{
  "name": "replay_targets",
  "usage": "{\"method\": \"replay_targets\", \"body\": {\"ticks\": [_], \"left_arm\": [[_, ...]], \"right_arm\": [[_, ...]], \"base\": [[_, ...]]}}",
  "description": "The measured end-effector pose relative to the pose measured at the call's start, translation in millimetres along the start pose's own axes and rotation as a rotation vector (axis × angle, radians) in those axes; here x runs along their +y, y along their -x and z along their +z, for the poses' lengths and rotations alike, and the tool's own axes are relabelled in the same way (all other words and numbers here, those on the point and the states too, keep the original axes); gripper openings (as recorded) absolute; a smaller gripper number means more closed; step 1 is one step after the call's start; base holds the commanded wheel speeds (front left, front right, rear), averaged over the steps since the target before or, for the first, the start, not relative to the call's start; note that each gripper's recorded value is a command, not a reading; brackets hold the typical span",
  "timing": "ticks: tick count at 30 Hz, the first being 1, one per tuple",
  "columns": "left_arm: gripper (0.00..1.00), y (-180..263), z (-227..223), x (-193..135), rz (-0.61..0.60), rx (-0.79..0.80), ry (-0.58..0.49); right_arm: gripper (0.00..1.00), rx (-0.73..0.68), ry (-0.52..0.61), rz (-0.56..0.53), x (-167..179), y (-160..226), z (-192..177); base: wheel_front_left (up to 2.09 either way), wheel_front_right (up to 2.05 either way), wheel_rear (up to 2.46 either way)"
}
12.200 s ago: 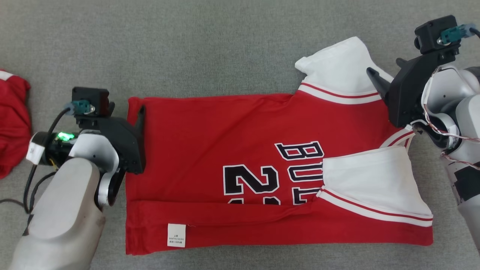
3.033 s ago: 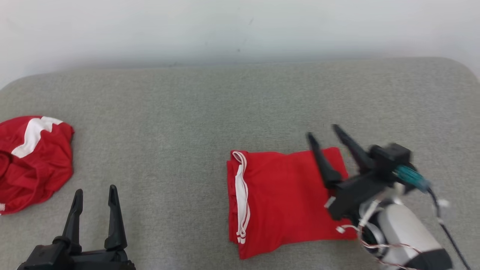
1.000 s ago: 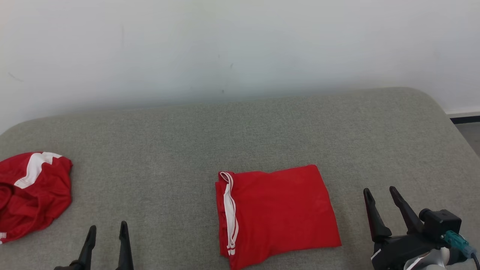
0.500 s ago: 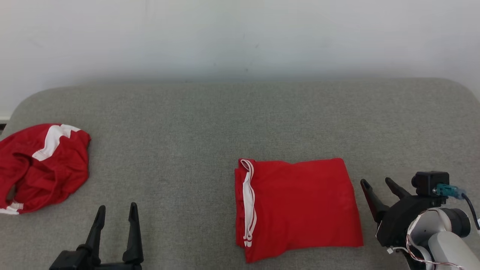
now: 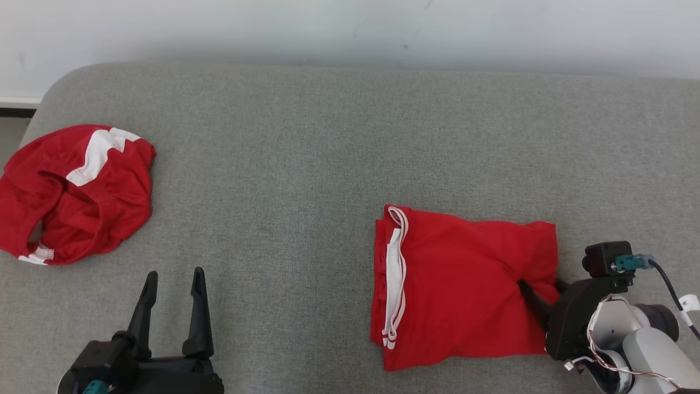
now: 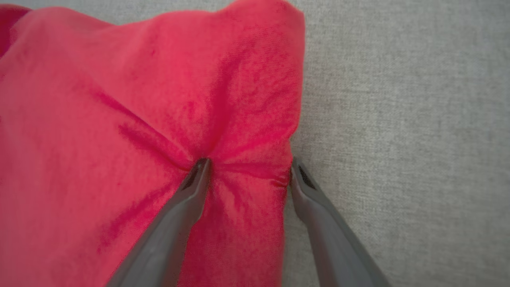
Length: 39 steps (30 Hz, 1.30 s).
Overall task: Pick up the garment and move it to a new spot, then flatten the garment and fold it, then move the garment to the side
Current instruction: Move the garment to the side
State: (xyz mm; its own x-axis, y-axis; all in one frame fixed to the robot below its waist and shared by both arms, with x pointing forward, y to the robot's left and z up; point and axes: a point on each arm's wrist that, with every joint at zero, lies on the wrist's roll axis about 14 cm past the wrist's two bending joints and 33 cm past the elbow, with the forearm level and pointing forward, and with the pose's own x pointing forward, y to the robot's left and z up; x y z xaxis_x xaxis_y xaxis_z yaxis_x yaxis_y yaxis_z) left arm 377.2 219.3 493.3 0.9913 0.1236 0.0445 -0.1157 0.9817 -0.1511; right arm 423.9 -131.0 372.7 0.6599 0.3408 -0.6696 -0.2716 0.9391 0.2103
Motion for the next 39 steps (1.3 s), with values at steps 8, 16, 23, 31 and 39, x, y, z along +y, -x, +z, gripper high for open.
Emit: {"method": "replay_targets", "body": {"ticks": [8, 16, 23, 31, 39], "left_arm": [[1.00, -10.4, -1.1, -3.5, -0.010, -0.002, -0.001], [1.00, -27.4, 0.8, -20.4, -0.059, -0.023, 0.001], [1.00, -58.4, 2.4, -49.8, -0.160, -0.061, -0.021], [1.00, -89.6, -3.3, -107.7, -0.328, -0.101, -0.003], [1.00, -109.1, -28.7, -148.2, -0.445, -0.089, 0.033]], "right_arm": [[0.00, 0.044, 0.153, 0.002, -1.8, -4.4, 4.8], [0.00, -0.005, 0.394, -0.021, -11.6, 2.6, 46.8], [0.00, -0.126, 0.484, -0.095, -39.9, 10.8, 98.0], [0.00, -0.180, 0.485, -0.295, -120.8, 38.8, 118.6], [0.00, -0.171, 0.525, -0.486, -198.1, 66.5, 125.8]], "base": [[0.00, 0.00, 0.00], [0.00, 0.00, 0.00], [0.00, 0.00, 0.00], [0.00, 0.00, 0.00], [0.00, 0.00, 0.00]]}}
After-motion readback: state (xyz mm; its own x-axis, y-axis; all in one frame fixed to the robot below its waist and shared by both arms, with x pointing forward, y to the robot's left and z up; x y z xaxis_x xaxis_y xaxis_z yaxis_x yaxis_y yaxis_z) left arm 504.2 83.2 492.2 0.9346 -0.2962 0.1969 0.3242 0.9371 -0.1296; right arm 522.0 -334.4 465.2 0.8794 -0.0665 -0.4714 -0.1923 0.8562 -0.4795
